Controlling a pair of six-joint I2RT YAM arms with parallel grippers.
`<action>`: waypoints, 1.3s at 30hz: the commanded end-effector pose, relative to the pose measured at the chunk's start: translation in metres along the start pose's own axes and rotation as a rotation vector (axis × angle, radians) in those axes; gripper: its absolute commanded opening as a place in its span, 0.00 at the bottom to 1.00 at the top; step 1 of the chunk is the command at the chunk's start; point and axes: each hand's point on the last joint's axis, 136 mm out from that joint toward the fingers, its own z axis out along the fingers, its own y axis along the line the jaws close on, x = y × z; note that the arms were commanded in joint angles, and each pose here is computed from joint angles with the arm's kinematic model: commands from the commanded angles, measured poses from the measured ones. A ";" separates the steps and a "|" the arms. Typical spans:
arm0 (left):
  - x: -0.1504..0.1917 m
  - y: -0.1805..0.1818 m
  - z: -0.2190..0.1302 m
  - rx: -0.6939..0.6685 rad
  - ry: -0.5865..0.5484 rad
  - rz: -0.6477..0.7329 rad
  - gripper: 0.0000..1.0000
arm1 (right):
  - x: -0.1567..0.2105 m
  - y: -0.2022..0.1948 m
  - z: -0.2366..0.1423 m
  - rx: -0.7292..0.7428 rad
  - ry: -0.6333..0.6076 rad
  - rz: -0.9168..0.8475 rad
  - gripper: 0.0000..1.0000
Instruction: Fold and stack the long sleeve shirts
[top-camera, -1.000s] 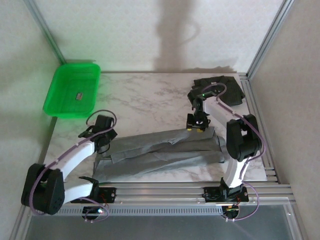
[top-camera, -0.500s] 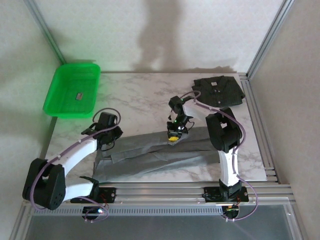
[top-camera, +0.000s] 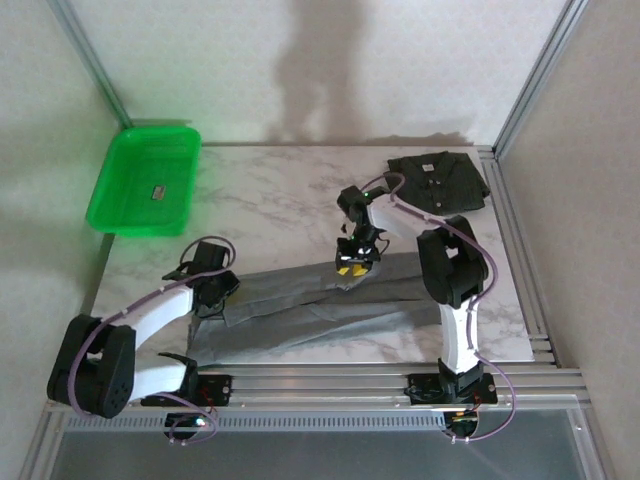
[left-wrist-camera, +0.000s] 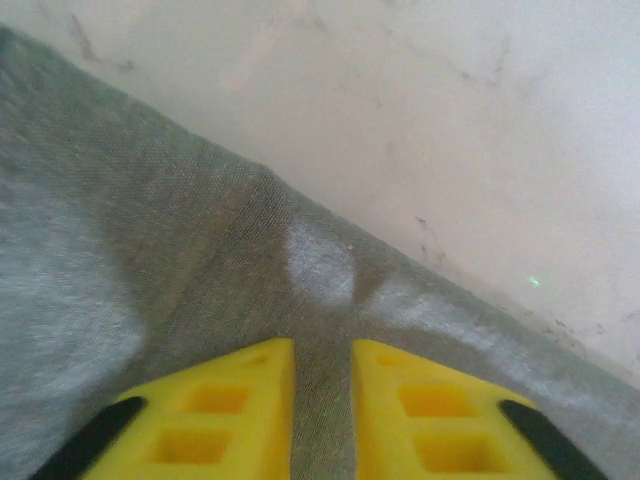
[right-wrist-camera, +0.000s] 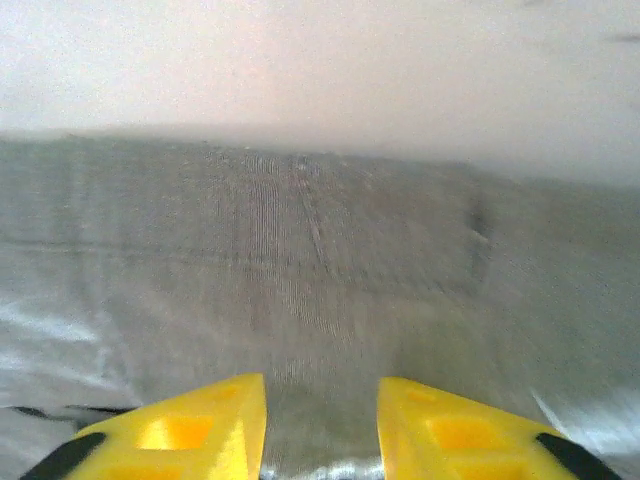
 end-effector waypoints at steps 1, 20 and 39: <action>-0.036 -0.027 -0.043 0.051 -0.121 -0.014 0.52 | 0.009 -0.040 -0.062 0.113 -0.104 0.117 0.46; 0.022 0.037 0.027 -0.273 0.201 0.130 0.37 | -0.071 -0.078 0.034 0.272 -0.053 0.379 0.44; 0.088 0.029 0.020 -0.137 0.511 0.041 0.57 | -0.306 0.111 -0.139 -0.786 -0.645 0.225 0.67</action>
